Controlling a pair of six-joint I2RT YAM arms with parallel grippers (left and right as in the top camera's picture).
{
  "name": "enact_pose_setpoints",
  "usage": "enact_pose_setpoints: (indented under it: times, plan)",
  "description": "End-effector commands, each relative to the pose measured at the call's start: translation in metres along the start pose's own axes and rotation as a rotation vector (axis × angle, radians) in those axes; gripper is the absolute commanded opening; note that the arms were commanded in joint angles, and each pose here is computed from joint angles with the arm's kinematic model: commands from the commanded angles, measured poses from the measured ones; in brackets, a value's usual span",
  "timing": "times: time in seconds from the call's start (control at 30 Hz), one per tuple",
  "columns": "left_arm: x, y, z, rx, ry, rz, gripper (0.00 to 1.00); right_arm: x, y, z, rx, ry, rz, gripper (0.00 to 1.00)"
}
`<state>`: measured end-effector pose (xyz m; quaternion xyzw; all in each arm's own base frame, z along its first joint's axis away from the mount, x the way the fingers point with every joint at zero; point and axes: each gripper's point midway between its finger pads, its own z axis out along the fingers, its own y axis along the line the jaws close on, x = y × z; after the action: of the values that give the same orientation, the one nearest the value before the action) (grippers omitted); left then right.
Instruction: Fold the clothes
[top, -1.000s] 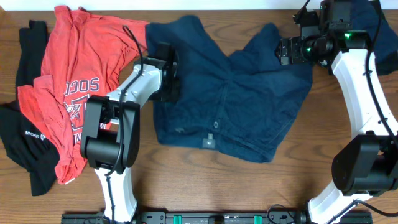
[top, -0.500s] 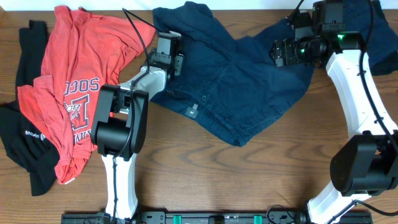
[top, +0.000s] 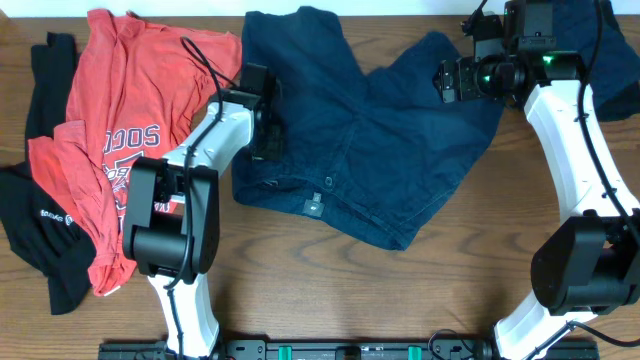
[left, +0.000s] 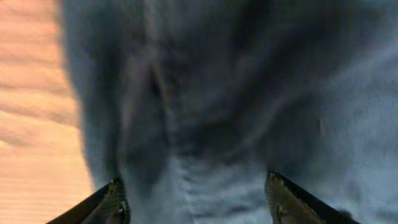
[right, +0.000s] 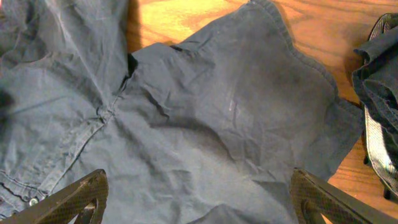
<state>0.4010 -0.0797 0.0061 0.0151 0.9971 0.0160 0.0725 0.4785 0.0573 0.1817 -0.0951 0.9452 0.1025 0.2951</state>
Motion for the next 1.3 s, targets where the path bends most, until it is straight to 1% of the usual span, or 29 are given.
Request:
enact_pose_setpoints:
  times: [0.0,0.1,0.17,0.23,0.37,0.43,0.5,0.77,0.83,0.9,0.93,1.1,1.27]
  plan:
    - [0.028,-0.013,0.008,0.084,0.111,-0.083,0.70,0.001,0.009,-0.004,-0.015,-0.001,-0.021,0.91]
    - [0.046,-0.015,0.006,0.102,0.184,-0.086,0.70,0.002,0.009,-0.004,-0.016,0.006,-0.019,0.91]
    - [0.052,-0.015,0.006,0.100,0.207,-0.084,0.73,0.002,0.009,-0.004,-0.017,0.006,-0.019,0.91]
    - [0.056,-0.009,0.009,0.079,0.217,-0.077,0.74,0.001,0.010,-0.003,-0.018,0.004,-0.023,0.91]
    - [0.068,0.028,0.024,-0.070,0.247,-0.093,0.77,0.003,0.011,-0.003,-0.018,0.008,-0.022,0.91]
    - [0.076,0.055,0.032,-0.161,0.266,-0.110,0.78,0.003,0.010,-0.003,-0.018,0.009,-0.022,0.91]
    - [0.080,0.078,0.039,-0.220,0.274,-0.140,0.78,0.003,0.010,-0.003,-0.018,0.008,-0.022,0.91]
    - [0.061,0.145,0.052,-0.220,0.179,-0.346,0.78,0.001,0.009,-0.003,-0.013,-0.001,-0.024,0.92]
    - [0.058,0.150,0.048,-0.211,0.179,-0.346,0.78,0.000,0.009,-0.002,-0.012,-0.008,-0.035,0.92]
    - [0.055,0.150,0.040,-0.212,0.179,-0.345,0.92,-0.001,0.005,0.001,0.005,-0.017,-0.038,0.93]
    - [0.051,0.148,0.034,-0.211,0.167,-0.343,0.96,-0.003,0.001,0.005,0.020,-0.027,-0.040,0.95]
    - [0.030,0.132,0.000,-0.180,0.060,-0.321,0.99,-0.002,-0.008,0.029,0.024,-0.024,-0.049,0.94]
    - [0.009,0.111,-0.055,-0.095,-0.087,-0.311,0.98,0.017,-0.014,0.062,0.016,0.048,-0.034,0.91]
